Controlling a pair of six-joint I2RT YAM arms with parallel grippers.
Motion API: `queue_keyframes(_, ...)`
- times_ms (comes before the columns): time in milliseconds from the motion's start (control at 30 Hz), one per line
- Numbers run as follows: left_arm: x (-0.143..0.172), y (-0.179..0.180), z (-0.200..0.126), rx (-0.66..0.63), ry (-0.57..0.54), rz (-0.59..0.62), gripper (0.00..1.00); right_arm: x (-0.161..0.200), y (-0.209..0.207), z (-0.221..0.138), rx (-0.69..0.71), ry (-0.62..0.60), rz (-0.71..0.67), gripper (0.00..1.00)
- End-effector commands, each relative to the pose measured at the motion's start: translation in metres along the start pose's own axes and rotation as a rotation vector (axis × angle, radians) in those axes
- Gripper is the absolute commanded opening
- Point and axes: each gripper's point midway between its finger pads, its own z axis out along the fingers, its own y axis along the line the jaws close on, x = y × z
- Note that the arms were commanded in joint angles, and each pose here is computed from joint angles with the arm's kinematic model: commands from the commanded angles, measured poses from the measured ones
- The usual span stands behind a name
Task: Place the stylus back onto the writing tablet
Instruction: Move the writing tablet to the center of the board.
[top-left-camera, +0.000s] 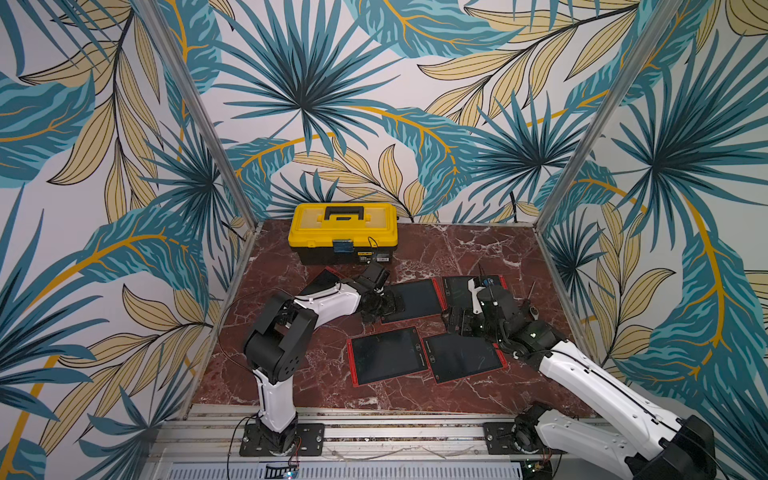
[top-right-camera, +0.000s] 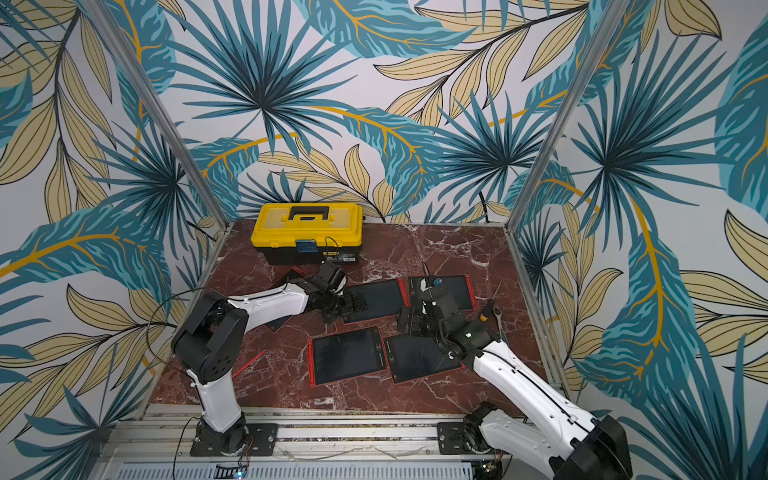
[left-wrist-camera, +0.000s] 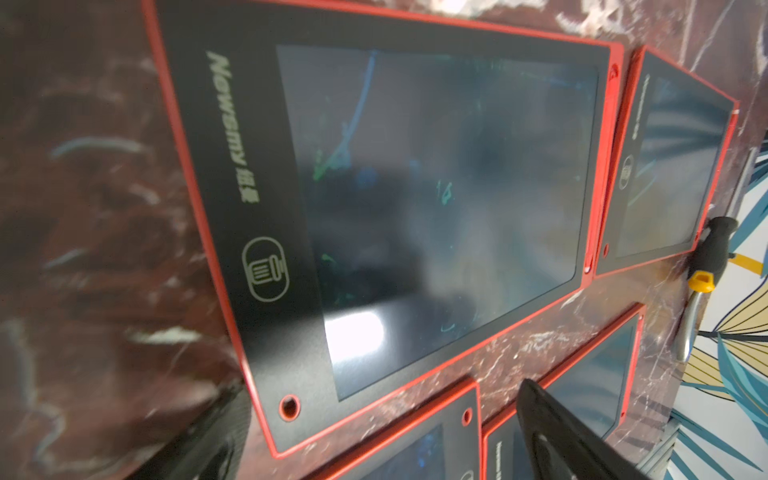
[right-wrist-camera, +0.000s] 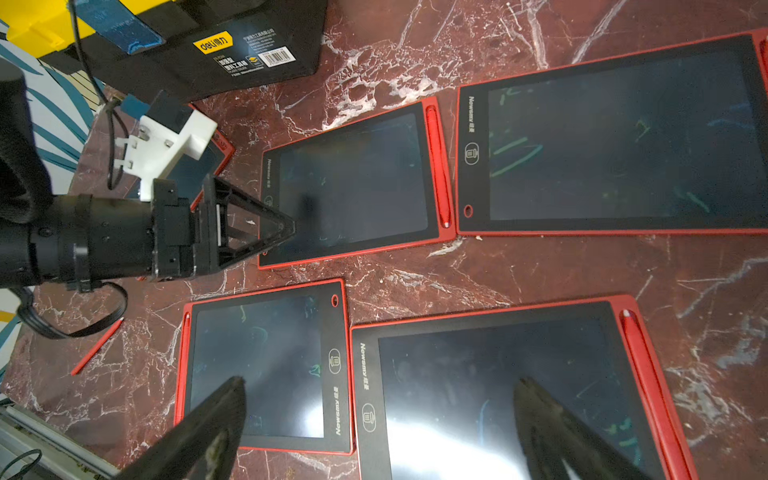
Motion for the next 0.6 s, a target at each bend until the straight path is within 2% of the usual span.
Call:
queue_keyframes(0, -0.009, -0.018, 0.008, 0.035, 0.003, 0.021, 1.0, 0.01, -0.01, 0.006, 0.041, 0.025, 0.009, 1.0)
queue_keyframes(367, -0.018, -0.053, 0.023, 0.099, 0.022, 0.049, 1.0, 0.014, -0.022, 0.0, 0.1, 0.027, 0.021, 0.99)
queue_keyframes(567, -0.026, -0.06, 0.009, 0.085, -0.023, 0.103, 1.0, 0.017, -0.016, -0.001, 0.057, 0.047, 0.006, 1.0)
